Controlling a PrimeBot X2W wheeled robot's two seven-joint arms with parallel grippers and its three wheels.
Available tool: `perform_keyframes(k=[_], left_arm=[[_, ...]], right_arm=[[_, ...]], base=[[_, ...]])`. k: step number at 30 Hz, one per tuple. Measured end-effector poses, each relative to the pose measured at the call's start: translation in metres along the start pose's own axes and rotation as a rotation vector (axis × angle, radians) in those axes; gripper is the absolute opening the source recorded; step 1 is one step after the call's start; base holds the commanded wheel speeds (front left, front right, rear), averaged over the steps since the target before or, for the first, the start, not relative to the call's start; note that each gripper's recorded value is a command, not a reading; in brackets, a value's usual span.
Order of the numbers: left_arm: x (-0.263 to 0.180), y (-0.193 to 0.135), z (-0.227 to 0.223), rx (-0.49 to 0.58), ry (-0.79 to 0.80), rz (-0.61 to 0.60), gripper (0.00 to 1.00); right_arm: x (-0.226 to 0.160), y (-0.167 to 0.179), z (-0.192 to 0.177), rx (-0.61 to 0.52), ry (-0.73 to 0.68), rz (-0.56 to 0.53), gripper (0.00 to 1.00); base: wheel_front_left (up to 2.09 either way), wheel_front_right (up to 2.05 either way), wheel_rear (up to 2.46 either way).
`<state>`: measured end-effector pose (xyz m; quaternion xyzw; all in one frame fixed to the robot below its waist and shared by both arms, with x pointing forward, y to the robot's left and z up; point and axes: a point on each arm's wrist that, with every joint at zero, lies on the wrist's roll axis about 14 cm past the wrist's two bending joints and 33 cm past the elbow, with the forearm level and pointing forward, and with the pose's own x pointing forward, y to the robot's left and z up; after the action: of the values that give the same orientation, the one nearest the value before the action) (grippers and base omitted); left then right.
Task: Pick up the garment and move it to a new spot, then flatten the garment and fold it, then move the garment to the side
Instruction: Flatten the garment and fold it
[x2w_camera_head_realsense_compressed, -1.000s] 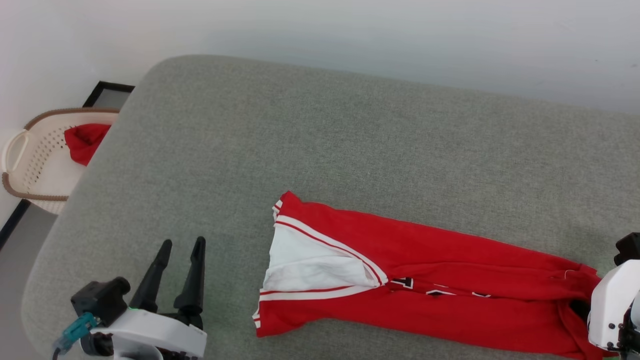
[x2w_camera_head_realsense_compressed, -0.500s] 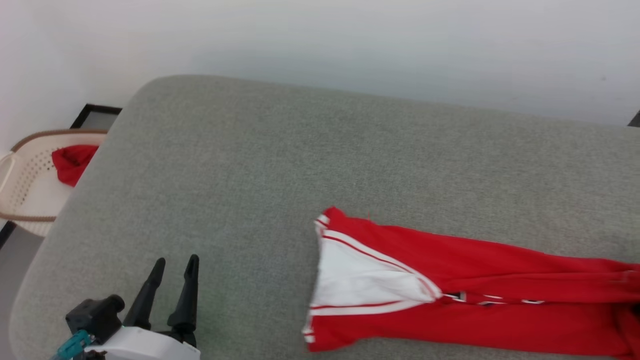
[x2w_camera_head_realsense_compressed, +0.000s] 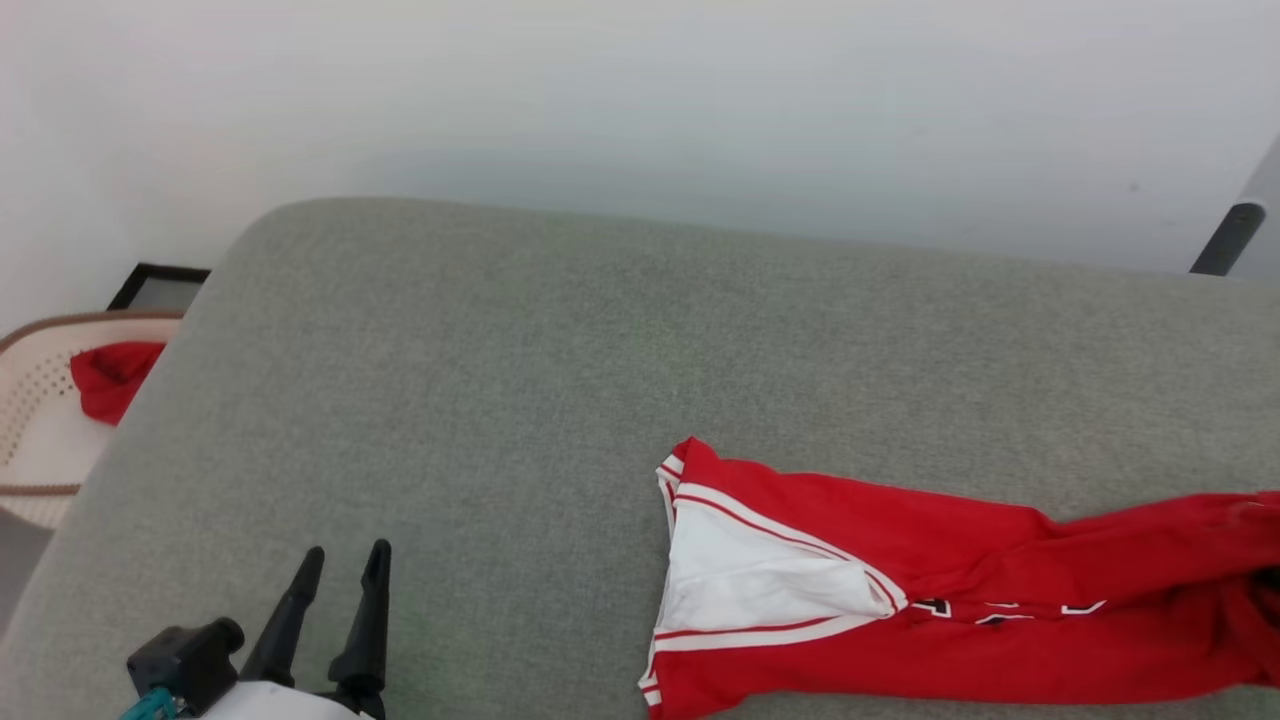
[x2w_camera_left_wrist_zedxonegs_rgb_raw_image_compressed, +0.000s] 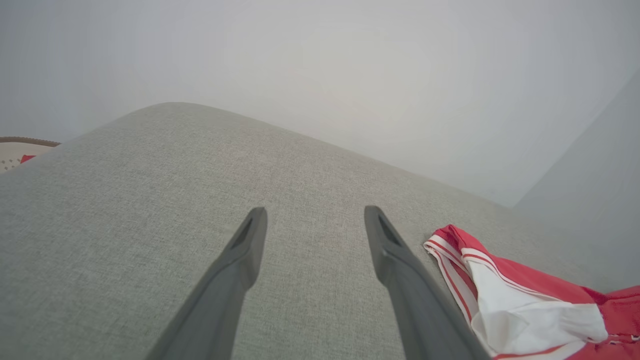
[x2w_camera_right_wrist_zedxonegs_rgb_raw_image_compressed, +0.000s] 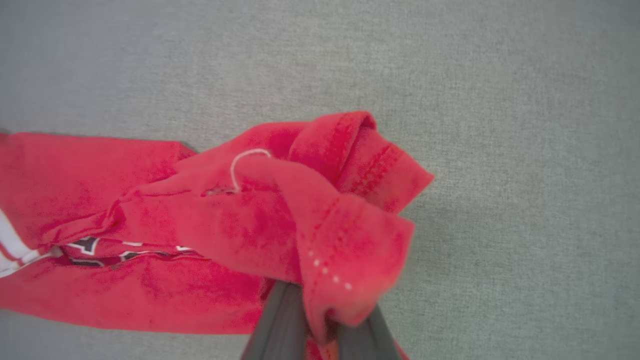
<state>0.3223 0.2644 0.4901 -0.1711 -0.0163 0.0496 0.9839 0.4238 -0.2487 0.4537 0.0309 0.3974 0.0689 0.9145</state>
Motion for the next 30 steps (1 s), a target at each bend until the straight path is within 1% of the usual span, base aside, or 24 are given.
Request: perform_keyframes(k=[3,10,17,22,28,30], left_arm=[[-0.001,-0.002,0.001,-0.004,-0.004,-0.008,1.0],[-0.003,-0.007,0.001,-0.01,-0.009,-0.022,1.0],[-0.009,-0.006,0.002,-0.017,-0.015,-0.014,1.0],[-0.011,-0.008,0.004,-0.025,-0.025,-0.01,1.0],[-0.014,-0.003,0.008,-0.03,-0.04,0.011,1.0],[-0.017,0.0,0.008,-0.033,-0.041,0.026,1.0]], right_arm=[[-0.01,0.029,0.007,-0.007,-0.033,0.089,0.0],[-0.034,0.107,0.016,-0.109,-0.09,0.279,0.0],[-0.042,0.185,0.014,-0.2,-0.098,0.454,0.0],[-0.039,0.229,0.012,-0.251,-0.09,0.55,0.0],[-0.028,0.27,-0.002,-0.315,-0.046,0.627,0.0],[-0.023,0.279,-0.004,-0.335,-0.04,0.638,0.0]], base=[[0.0,0.0,0.0],[0.0,0.0,0.0],[0.0,0.0,0.0],[0.0,0.0,0.0],[0.0,0.0,0.0],[0.0,0.0,0.0]])
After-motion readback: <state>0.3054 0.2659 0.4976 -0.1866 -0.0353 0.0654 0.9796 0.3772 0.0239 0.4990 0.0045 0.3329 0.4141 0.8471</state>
